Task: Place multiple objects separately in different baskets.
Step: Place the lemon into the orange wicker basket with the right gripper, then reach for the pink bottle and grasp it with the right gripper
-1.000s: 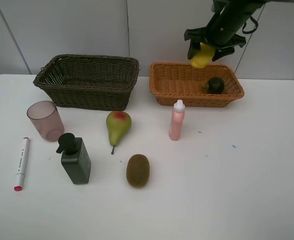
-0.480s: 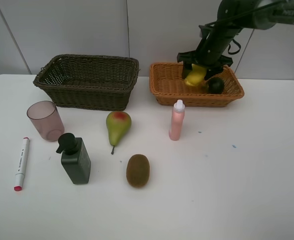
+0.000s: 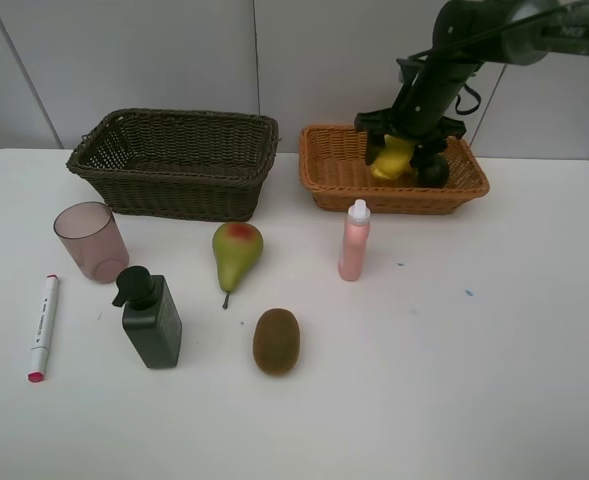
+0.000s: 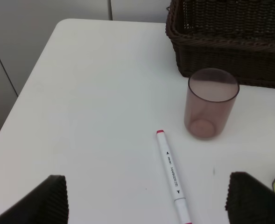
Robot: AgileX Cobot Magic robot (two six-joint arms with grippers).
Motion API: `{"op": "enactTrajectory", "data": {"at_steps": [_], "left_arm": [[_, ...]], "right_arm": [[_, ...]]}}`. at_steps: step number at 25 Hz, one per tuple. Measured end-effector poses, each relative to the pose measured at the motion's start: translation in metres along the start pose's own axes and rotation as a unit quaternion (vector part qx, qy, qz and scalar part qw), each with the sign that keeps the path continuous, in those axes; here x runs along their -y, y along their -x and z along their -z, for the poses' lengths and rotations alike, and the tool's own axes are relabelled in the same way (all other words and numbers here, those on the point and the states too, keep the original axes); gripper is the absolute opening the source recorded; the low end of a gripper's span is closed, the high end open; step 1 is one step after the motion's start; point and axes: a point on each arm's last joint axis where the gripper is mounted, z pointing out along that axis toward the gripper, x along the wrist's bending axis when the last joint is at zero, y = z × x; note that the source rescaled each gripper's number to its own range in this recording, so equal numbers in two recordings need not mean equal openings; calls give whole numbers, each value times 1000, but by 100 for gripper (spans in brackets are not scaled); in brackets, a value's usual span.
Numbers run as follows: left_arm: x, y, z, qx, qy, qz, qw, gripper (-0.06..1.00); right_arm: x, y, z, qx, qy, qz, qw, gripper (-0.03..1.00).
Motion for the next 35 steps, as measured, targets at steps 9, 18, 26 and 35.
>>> {"op": "enactTrajectory", "data": {"at_steps": [9, 18, 26, 35], "left_arm": [[0, 0, 0, 0, 0, 0, 1000, 89], [0, 0, 0, 0, 0, 0, 1000, 89], [0, 0, 0, 0, 0, 0, 1000, 89], [0, 0, 0, 0, 0, 0, 1000, 89]], "right_arm": [[2, 0, -2, 1, -9, 0, 1000, 63], [2, 1, -1, 5, -12, 44, 999, 96], [0, 0, 7, 3, -9, 44, 999, 100], [5, -21, 78, -1, -28, 51, 998, 100]]}}
